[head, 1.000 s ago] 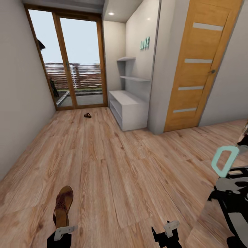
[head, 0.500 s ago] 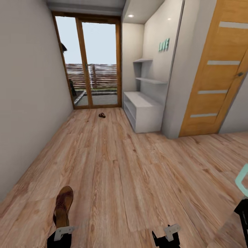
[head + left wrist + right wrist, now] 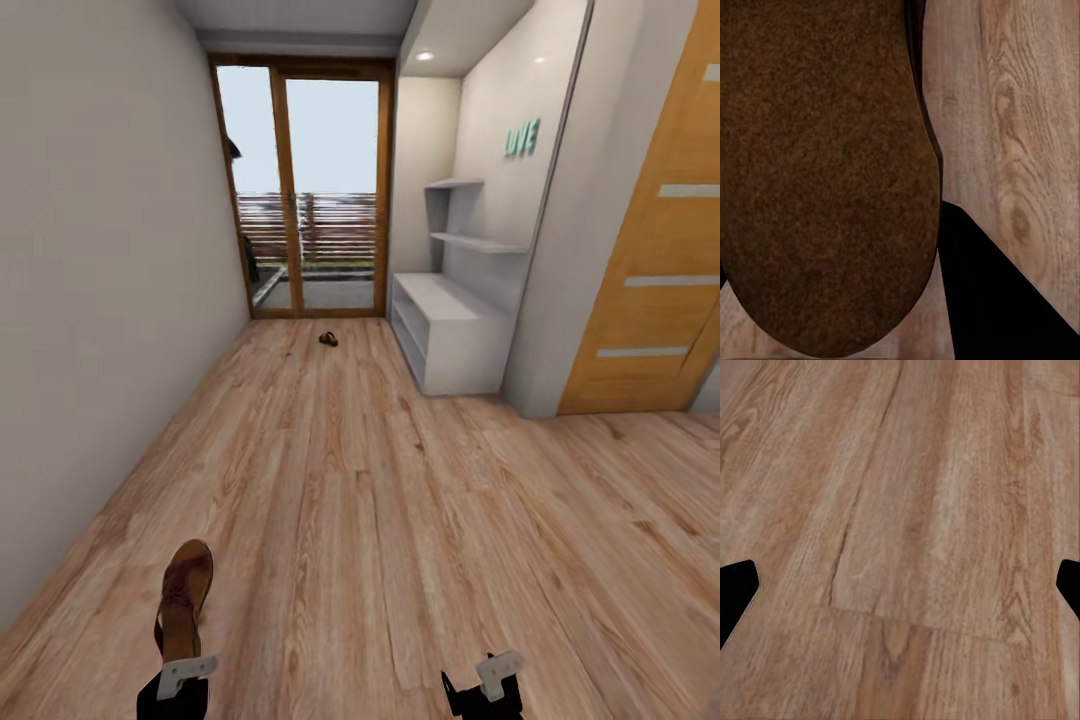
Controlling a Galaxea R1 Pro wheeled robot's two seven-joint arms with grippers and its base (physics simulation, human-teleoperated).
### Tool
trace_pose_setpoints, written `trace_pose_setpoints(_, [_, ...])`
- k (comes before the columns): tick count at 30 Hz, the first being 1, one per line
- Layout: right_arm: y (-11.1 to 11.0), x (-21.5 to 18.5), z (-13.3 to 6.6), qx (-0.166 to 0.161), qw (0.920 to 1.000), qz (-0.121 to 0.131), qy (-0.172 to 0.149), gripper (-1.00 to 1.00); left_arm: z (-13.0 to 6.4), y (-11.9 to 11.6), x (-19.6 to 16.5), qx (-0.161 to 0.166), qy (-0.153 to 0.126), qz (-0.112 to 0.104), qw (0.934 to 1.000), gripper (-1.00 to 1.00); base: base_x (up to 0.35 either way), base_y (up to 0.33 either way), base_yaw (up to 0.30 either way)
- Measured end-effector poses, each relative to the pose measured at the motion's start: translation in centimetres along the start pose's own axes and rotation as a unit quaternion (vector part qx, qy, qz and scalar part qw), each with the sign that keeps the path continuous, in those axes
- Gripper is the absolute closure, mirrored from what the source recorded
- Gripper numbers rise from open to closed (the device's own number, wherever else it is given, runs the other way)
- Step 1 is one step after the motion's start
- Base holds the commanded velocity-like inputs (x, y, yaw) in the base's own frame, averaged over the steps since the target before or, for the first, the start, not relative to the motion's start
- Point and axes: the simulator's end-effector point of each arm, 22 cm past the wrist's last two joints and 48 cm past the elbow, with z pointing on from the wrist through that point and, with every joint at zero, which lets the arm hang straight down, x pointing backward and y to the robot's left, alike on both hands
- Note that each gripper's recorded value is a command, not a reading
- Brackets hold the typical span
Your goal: Pick up the two gym shoes and the two sandals from the corridor floor and place them onto the hallstand (shoe rack) in the corridor, making sure they are on the rack and not on the floor. Arrange them so the two gym shoes are next to each other and the two sandals are next to each other.
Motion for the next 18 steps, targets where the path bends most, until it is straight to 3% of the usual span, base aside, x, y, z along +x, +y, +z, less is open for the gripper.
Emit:
trace_pose_setpoints(13, [-0.15, -0.77, -0.07, 0.002, 1.0, -0.001, -0.008, -1.0, -0.12, -0.19, -0.75, 0.001, -0.008, -0.002, 1.0, 1.0, 0.286, 0.0, 0.189])
trace_pose_setpoints(18, [-0.21, -0.95, -0.08, 0.003, 0.9999, 0.0, -0.01, -1.0, -0.14, -0.28, -0.89, 0.003, -0.01, -0.002, 0.9999, 1.0, 0.334, 0.0, 0.073])
